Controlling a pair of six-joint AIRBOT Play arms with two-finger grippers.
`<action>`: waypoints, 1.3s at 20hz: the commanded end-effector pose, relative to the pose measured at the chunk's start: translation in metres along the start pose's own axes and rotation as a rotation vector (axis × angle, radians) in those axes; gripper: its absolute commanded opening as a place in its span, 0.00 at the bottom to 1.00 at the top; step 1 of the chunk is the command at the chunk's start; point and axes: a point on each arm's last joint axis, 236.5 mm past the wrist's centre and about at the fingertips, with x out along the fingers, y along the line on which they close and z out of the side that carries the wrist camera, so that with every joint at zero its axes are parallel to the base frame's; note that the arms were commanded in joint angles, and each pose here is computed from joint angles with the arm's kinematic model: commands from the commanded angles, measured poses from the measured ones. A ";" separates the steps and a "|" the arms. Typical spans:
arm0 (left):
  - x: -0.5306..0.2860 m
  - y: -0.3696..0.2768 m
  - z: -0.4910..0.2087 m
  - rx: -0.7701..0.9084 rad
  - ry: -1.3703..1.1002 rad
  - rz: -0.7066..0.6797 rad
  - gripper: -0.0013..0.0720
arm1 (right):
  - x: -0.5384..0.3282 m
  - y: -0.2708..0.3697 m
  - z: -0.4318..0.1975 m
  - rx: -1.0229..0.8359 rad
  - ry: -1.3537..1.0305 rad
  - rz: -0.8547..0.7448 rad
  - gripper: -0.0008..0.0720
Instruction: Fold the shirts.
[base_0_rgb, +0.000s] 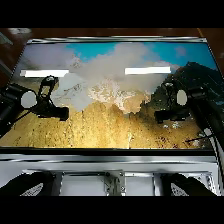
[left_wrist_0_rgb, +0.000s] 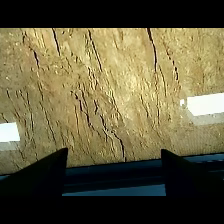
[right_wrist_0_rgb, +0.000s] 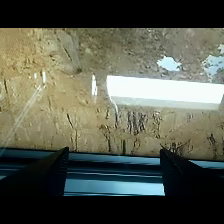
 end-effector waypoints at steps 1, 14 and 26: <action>0.000 0.000 0.000 0.000 -0.001 0.000 0.99 | 0.000 0.001 0.008 0.000 -0.034 0.003 0.95; -0.004 -0.010 0.092 -0.012 -0.367 -0.055 0.97 | -0.003 0.023 0.027 0.022 -0.115 0.097 0.95; 0.137 0.094 0.195 -0.058 -0.088 -0.012 1.00 | -0.008 0.032 0.052 0.049 -0.220 0.140 0.95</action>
